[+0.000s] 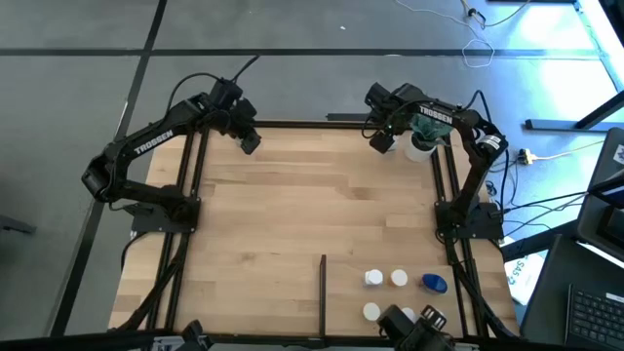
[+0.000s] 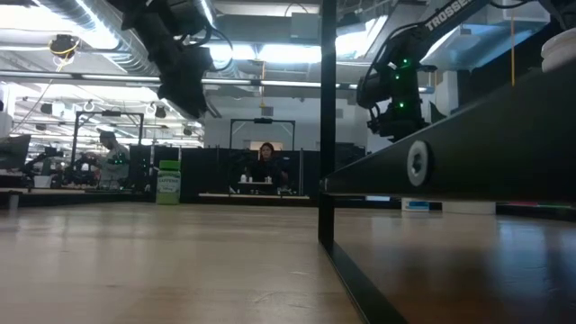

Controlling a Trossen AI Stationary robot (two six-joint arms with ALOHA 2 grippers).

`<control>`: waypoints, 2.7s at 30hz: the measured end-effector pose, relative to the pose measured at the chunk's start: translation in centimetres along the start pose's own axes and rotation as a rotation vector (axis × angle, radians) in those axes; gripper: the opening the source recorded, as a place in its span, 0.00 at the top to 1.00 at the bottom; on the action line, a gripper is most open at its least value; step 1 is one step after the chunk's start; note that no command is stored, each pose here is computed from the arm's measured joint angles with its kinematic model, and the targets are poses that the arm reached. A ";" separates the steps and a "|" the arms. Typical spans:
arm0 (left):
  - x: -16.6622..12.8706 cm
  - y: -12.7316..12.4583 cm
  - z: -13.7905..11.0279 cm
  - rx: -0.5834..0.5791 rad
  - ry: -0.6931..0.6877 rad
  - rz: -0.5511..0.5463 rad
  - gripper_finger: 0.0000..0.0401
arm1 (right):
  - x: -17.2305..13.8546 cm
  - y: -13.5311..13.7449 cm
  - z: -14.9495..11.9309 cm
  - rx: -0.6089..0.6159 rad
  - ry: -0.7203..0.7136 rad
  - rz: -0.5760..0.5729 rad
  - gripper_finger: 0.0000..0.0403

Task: Pick and place medicine bottles onto shelf by color
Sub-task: Put the white pill bottle onto the shelf

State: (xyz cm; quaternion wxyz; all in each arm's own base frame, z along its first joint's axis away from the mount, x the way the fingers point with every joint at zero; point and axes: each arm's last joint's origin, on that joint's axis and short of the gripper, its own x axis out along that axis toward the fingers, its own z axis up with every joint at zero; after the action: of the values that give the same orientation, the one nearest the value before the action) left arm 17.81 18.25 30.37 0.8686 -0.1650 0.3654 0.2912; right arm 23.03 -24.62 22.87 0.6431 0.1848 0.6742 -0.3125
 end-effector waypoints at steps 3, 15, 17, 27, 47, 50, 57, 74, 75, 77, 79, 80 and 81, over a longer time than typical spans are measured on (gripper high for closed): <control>0.0 0.2 0.0 0.054 0.004 0.055 0.53 | 0.0 0.0 -0.3 0.039 0.031 0.003 0.43; 0.0 0.2 0.0 0.093 0.008 0.084 0.53 | 0.0 0.0 -0.4 0.148 0.038 0.001 0.43; 0.0 0.2 0.0 0.093 0.008 0.084 0.53 | 0.0 0.0 -0.3 0.150 0.028 0.001 0.43; 0.0 0.2 0.0 0.093 0.008 0.084 0.53 | 0.2 0.0 0.1 0.159 -0.002 0.000 0.43; 0.0 0.2 0.0 0.093 0.007 0.084 0.53 | 1.4 0.0 0.6 0.152 0.030 -0.053 0.43; 0.0 0.2 0.0 0.093 0.007 0.084 0.53 | 1.5 -0.2 0.6 0.160 0.028 -0.053 0.43; 0.0 0.2 0.0 0.093 0.007 0.084 0.53 | 1.6 -0.7 0.6 0.201 0.030 -0.041 0.43; 0.0 0.2 0.0 0.093 0.007 0.084 0.53 | 2.2 -0.5 0.7 0.190 0.050 0.034 0.43; 0.0 0.2 0.0 0.094 0.007 0.084 0.53 | 2.4 -0.5 0.8 0.189 0.056 0.034 0.43; 0.0 0.2 0.0 0.093 0.007 0.084 0.53 | 2.8 -0.5 0.9 0.183 0.068 0.034 0.43; 0.0 0.2 0.0 0.094 0.007 0.084 0.53 | 3.0 -0.4 1.0 0.174 0.072 0.034 0.43; 0.0 0.2 0.0 0.093 0.007 0.084 0.53 | 3.0 -0.4 1.0 0.173 0.072 0.034 0.43; 0.0 0.2 0.0 0.094 0.007 0.084 0.53 | 3.0 -0.4 1.0 0.173 0.072 0.033 0.44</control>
State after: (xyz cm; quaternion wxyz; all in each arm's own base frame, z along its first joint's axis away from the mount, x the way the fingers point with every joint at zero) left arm 17.67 18.40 30.37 0.8612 -0.1097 0.3882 0.3093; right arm 23.17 -26.04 20.05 0.6052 0.2617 0.6643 -0.3522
